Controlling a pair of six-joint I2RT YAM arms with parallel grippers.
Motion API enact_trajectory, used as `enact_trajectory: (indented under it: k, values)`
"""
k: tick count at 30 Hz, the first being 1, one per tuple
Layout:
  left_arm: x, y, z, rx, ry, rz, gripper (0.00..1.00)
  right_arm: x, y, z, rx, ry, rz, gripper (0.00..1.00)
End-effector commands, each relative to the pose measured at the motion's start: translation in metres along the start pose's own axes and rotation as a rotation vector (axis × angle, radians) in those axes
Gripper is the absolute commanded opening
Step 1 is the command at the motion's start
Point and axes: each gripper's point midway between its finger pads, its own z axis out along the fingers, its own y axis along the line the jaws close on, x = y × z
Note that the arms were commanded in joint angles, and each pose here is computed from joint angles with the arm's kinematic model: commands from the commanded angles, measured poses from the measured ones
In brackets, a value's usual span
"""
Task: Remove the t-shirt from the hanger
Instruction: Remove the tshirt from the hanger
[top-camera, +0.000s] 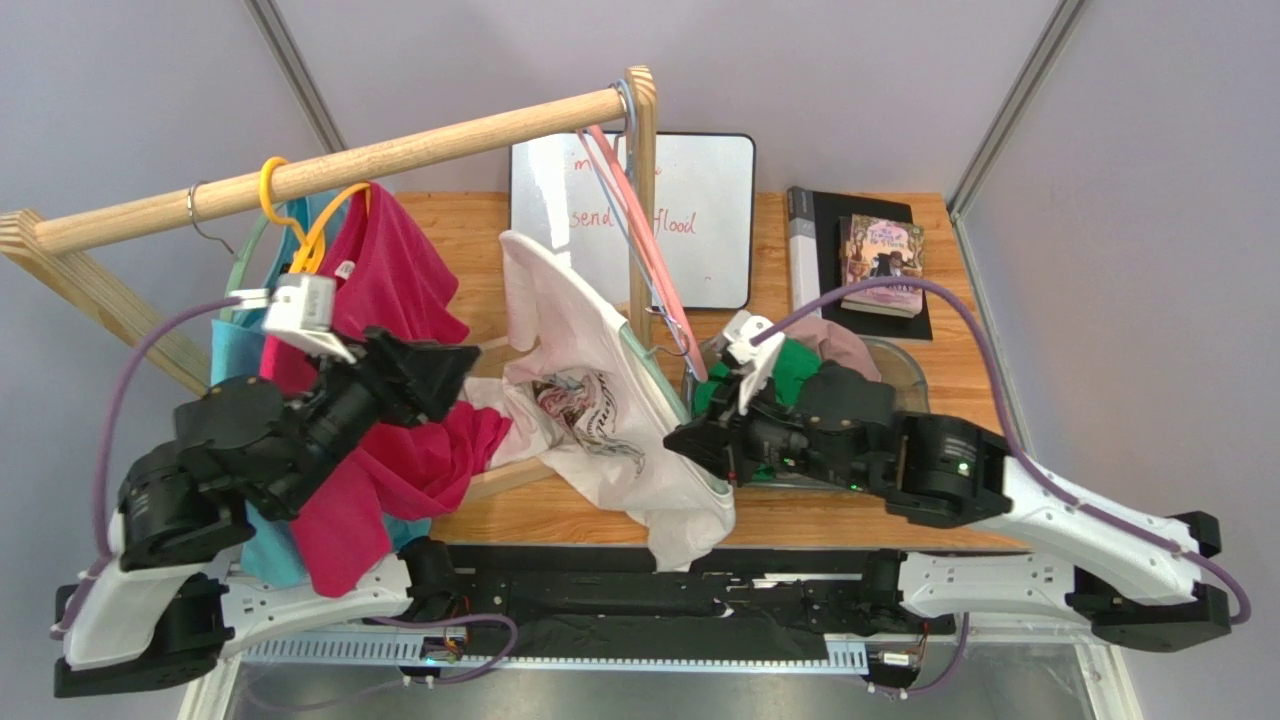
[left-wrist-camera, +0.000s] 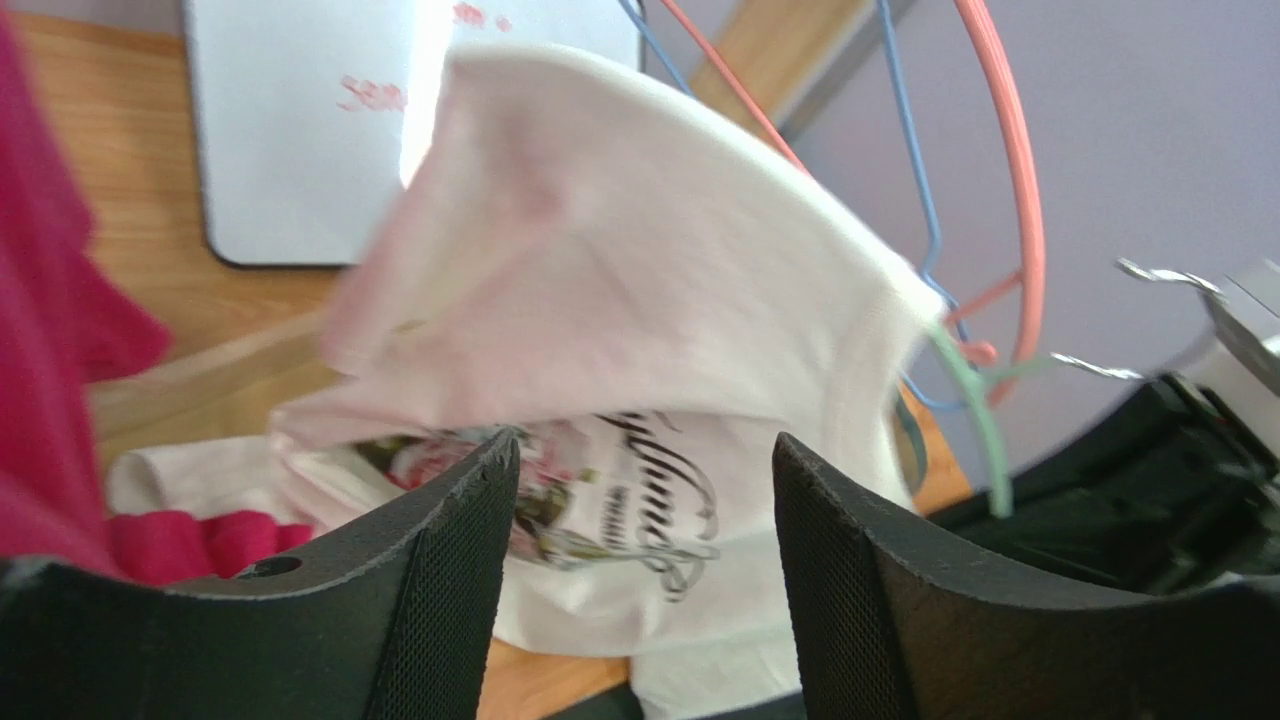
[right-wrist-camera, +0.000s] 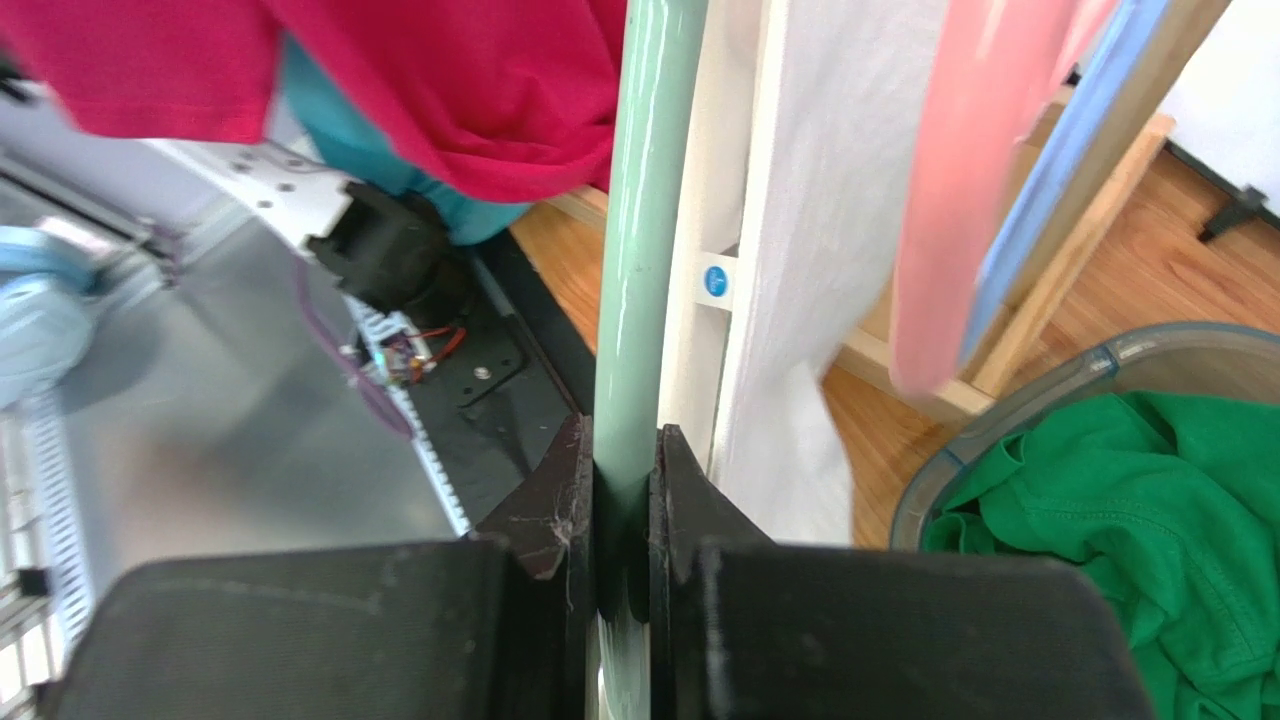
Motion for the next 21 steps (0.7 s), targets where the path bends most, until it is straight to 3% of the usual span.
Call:
enact_trajectory:
  k: [1,6,9,13,16,21]
  values:
    - [-0.02,0.04,-0.009,-0.192,-0.088,0.046,0.7,-0.032,0.022,-0.041,-0.163,-0.137,-0.017,0.0]
    - [-0.007,0.033,0.011,-0.243,-0.014,0.112,0.7,-0.035,0.019,-0.066,-0.189,-0.177,-0.046,0.0]
    - [0.004,-0.005,0.025,-0.06,0.028,0.091,0.58,-0.04,0.012,-0.07,-0.151,-0.204,-0.035,0.0]
    - [0.011,-0.084,0.013,0.384,0.061,0.036,0.6,-0.041,0.007,-0.058,-0.105,-0.194,-0.032,0.0]
    - [0.015,-0.114,0.012,0.512,0.112,0.067,0.65,-0.047,0.009,-0.051,-0.102,-0.203,-0.027,0.0]
    - [0.041,-0.129,0.041,0.498,0.224,0.133,0.67,-0.06,0.016,-0.035,-0.096,-0.196,-0.031,0.0]
